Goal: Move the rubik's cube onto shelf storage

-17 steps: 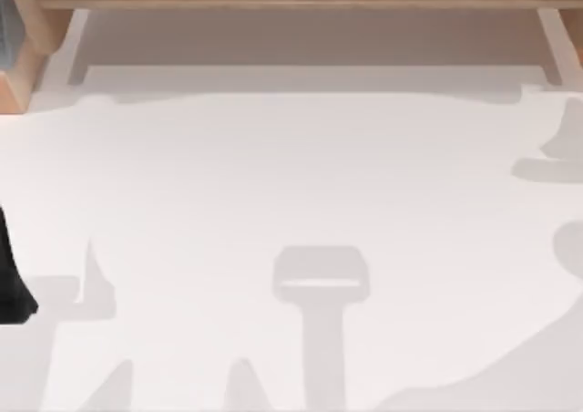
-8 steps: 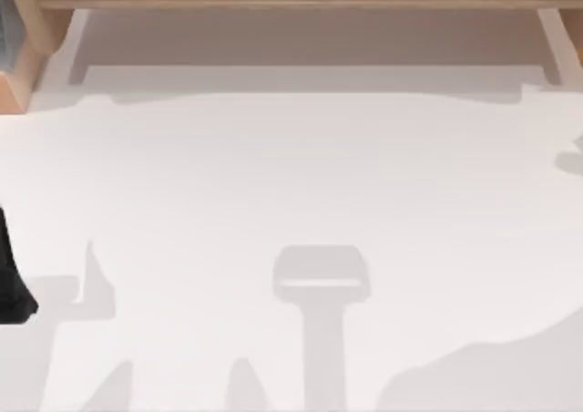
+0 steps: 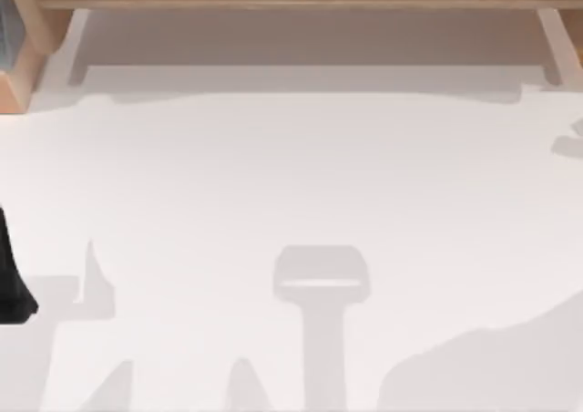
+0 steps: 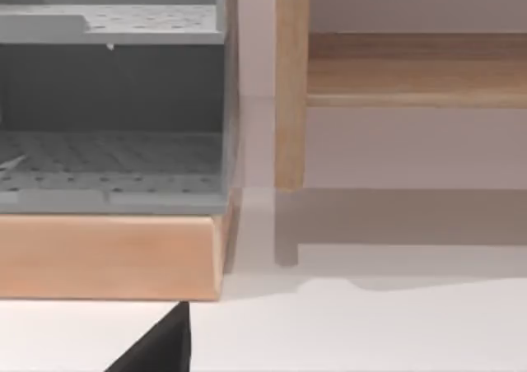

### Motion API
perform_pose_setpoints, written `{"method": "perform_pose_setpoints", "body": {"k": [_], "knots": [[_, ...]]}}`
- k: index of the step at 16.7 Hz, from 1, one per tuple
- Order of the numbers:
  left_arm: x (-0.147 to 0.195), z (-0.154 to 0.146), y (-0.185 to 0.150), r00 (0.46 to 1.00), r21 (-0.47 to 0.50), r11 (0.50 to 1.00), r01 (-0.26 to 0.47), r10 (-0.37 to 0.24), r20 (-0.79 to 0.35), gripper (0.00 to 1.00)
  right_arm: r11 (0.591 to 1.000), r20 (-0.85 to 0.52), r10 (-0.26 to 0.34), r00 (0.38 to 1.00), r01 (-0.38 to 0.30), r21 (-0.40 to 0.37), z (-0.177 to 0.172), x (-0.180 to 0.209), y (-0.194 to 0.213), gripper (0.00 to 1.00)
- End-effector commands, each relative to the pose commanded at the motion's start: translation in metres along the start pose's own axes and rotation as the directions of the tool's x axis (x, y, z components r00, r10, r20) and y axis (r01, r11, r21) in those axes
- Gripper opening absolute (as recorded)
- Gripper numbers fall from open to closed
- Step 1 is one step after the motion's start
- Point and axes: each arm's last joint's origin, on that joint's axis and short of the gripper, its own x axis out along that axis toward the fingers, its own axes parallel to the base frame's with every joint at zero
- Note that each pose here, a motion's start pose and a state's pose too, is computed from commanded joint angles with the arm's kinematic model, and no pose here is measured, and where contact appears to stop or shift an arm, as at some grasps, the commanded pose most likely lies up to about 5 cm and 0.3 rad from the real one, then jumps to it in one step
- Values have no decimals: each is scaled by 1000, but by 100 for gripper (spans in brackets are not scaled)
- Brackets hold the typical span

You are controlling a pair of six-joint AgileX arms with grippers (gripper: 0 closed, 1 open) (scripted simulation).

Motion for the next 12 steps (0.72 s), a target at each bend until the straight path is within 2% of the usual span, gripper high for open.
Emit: {"method": "perform_pose_setpoints", "body": {"k": [4,12], "knots": [[0,0,0,1000,0,1000,0,0,0,100,1000,0,0,1000,0,0,0,2,0,100],[0,0,0,1000,0,1000,0,0,0,100,1000,0,0,1000,0,0,0,2,0,40]]}}
